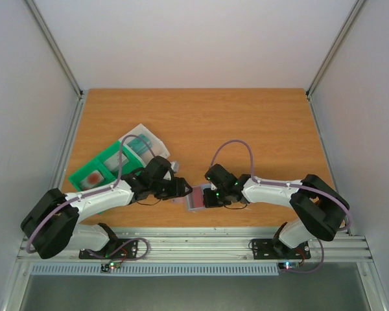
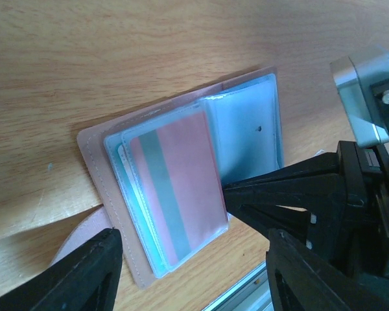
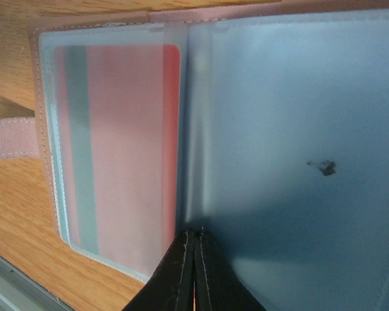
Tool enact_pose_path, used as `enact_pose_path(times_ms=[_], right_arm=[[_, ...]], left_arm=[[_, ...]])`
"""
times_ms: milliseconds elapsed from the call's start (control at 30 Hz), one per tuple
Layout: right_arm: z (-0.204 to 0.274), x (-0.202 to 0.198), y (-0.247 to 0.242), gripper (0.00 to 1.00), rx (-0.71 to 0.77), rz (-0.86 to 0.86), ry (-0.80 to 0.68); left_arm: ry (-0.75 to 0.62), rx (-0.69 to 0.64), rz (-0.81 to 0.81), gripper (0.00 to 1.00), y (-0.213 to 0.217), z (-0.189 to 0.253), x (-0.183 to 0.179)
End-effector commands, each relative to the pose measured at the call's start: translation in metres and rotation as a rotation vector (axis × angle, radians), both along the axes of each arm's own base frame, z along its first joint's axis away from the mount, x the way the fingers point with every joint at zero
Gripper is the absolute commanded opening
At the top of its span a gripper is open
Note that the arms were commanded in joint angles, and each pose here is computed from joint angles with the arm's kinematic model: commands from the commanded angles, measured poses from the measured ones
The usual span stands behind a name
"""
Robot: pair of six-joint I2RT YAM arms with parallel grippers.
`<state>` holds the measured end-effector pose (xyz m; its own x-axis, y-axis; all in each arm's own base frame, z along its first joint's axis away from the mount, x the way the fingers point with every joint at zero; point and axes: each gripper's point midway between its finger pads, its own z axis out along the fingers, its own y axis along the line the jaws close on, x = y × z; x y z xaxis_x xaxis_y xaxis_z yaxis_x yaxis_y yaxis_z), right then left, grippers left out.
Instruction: Take the credit cards out of the card holder
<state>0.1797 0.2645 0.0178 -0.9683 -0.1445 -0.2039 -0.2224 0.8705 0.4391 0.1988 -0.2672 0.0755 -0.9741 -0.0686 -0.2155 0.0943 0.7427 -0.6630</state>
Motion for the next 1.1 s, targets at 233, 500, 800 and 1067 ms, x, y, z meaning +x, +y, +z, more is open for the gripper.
enact_pose_path(times_ms=[233, 500, 800, 1067], right_arm=[[0.007, -0.002, 0.005, 0.06, 0.051, -0.027, 0.019], [0.009, -0.004, 0.006, 0.09, 0.064, -0.045, 0.040], [0.015, -0.001, 0.011, 0.18, 0.078, -0.043, 0.037], [0.000, -0.001, 0.008, 0.12, 0.036, -0.041, 0.052]], left_arm=[[-0.013, -0.117, 0.006, 0.63, -0.015, 0.004, 0.011], [0.013, -0.115, -0.002, 0.65, -0.011, -0.002, 0.009], [0.033, -0.148, -0.016, 0.65, -0.017, -0.004, 0.007], [0.037, -0.137, -0.019, 0.65, -0.016, -0.008, 0.006]])
